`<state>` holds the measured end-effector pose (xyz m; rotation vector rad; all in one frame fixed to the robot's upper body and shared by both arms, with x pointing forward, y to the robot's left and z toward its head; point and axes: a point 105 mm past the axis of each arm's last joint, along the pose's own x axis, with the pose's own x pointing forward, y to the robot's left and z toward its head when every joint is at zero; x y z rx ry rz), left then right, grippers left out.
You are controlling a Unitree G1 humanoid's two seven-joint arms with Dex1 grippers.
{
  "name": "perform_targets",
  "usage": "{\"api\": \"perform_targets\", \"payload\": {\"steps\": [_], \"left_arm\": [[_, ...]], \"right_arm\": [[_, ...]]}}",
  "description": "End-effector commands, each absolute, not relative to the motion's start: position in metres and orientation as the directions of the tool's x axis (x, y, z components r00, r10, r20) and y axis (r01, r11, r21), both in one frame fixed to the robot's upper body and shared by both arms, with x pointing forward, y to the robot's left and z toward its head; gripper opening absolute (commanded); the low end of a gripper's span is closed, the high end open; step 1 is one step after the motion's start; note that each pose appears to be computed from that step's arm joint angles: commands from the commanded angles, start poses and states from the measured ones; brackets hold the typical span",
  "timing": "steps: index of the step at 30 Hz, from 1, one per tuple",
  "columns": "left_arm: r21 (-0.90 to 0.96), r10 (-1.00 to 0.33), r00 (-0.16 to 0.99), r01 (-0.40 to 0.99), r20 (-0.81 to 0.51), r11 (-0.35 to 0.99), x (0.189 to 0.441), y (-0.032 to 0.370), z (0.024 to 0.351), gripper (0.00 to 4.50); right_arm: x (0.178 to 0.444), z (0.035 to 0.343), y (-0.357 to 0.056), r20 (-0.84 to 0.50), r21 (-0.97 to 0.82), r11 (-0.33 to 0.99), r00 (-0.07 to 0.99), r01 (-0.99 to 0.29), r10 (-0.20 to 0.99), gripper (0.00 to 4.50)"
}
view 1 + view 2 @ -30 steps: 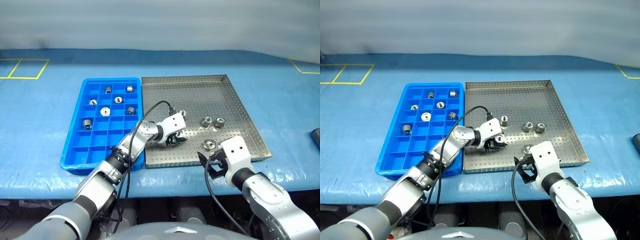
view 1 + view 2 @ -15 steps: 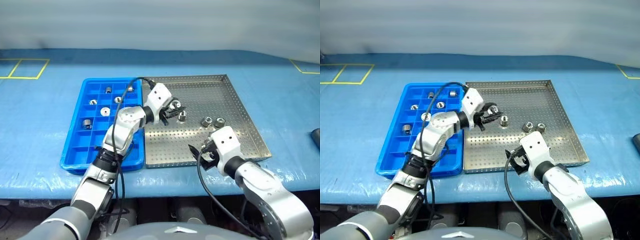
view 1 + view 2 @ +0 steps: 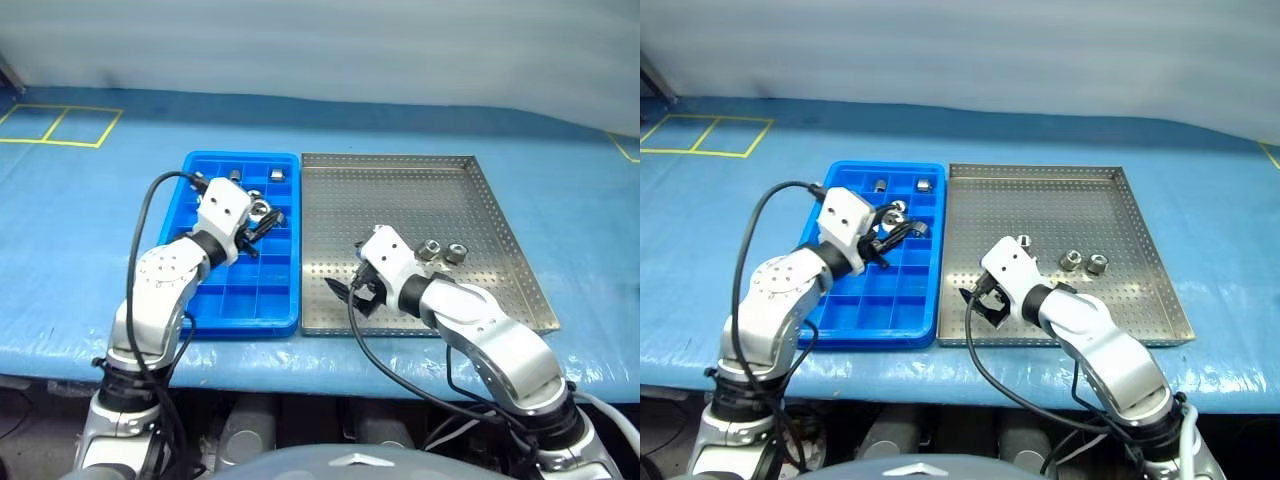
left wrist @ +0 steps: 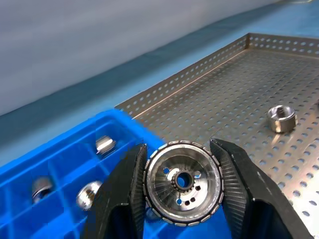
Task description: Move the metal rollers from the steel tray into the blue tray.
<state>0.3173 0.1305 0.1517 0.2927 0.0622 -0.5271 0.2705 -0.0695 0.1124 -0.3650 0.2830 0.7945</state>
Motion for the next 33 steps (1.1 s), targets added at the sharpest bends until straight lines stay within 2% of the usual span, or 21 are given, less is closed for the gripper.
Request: {"api": "perform_targets", "payload": {"steps": [1,10,20,25,28,29,33], "left_arm": [[0.285,-0.436,0.894,0.447,-0.105,0.848,0.304,0.143,0.164,1.69],[0.278,-0.331,0.911,0.394,-0.248,0.876,0.288,0.166,0.127,1.69],[0.219,-0.317,0.872,0.414,-0.373,0.884,0.288,0.171,0.09,1.69],[0.169,-0.34,0.871,0.418,-0.356,0.893,0.293,0.168,0.088,3.35],[0.146,-0.395,0.866,0.452,-0.306,0.88,0.296,0.16,0.1,4.35],[0.145,-0.41,0.865,0.463,-0.29,0.874,0.298,0.157,0.105,4.47],[0.159,-0.479,0.856,0.509,-0.194,0.846,0.306,0.145,0.134,4.47]], "right_arm": [[0.273,0.121,-0.057,-0.342,-0.238,0.59,0.635,-0.772,0.693,4.5],[0.274,0.119,-0.043,-0.346,-0.239,0.519,0.572,-0.82,0.744,4.5],[0.271,0.117,-0.048,-0.346,-0.237,0.546,0.595,-0.804,0.726,4.5],[0.27,0.116,-0.055,-0.338,-0.226,0.588,0.628,-0.777,0.701,4.5],[0.268,0.116,-0.06,-0.334,-0.221,0.614,0.651,-0.757,0.682,4.5],[0.267,0.116,-0.062,-0.334,-0.221,0.621,0.657,-0.752,0.676,4.5],[0.264,0.119,-0.07,-0.324,-0.22,0.659,0.691,-0.719,0.646,4.5]]}}
